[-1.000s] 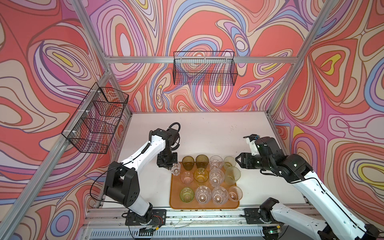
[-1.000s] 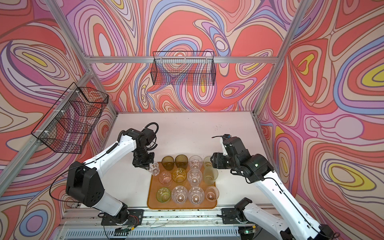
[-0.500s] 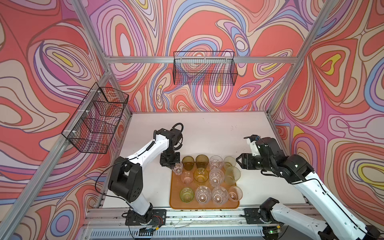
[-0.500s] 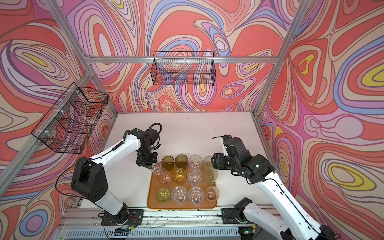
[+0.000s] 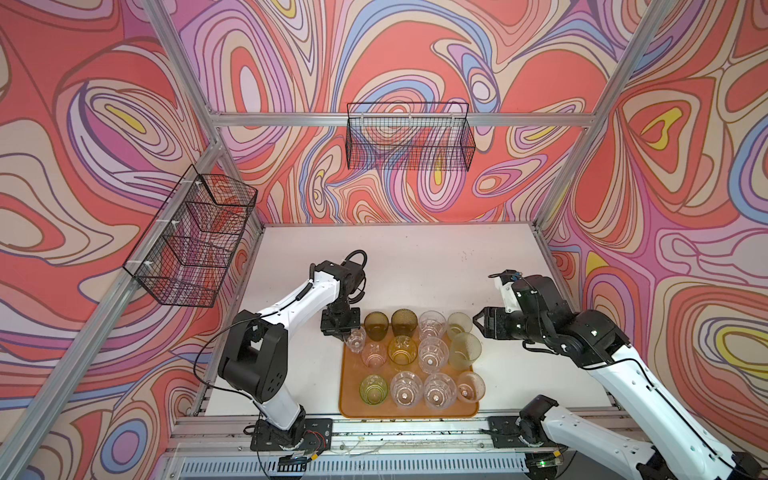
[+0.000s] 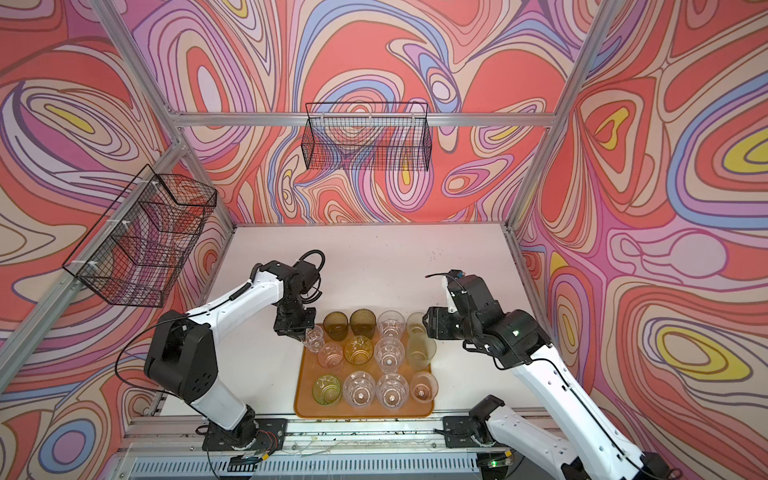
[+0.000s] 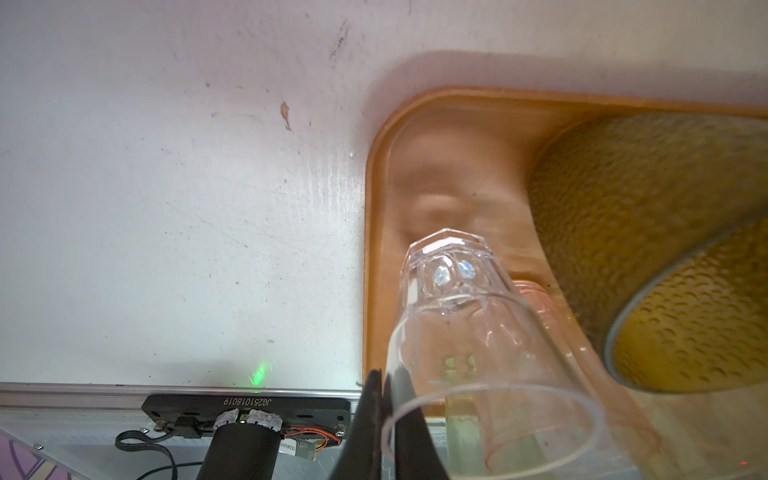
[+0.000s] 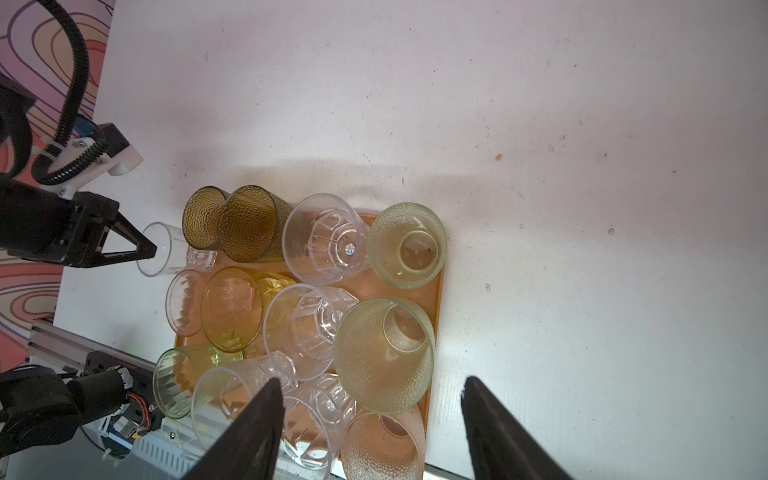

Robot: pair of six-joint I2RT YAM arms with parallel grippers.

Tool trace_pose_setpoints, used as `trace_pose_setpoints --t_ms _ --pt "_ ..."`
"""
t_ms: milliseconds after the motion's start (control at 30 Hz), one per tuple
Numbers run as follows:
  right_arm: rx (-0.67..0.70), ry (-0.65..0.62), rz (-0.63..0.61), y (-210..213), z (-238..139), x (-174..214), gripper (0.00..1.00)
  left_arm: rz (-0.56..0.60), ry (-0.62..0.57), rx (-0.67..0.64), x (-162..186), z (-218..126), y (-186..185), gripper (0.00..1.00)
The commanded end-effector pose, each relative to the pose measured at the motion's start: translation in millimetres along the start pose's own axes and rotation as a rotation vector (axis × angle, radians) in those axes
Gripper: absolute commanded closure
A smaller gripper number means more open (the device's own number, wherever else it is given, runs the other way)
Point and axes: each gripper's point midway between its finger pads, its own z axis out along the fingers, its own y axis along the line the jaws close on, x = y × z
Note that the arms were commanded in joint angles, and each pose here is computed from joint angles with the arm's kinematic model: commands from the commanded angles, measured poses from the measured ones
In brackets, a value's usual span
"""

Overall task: Place the glasses into the tray
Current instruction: 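Lower the clear glass onto the tray corner and open the left gripper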

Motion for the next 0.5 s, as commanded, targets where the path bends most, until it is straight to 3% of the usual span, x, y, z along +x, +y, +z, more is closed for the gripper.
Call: trace_pose_setpoints --t_ms 0,467 --pt "0.004 -0.012 0.008 -2 -2 -1 0.3 -0.014 0.004 -0.021 1 5 3 0.97" --pt "0.007 -0.004 0.008 -2 0 0 0.3 -0.018 0.032 -0.023 0 18 1 0.95"
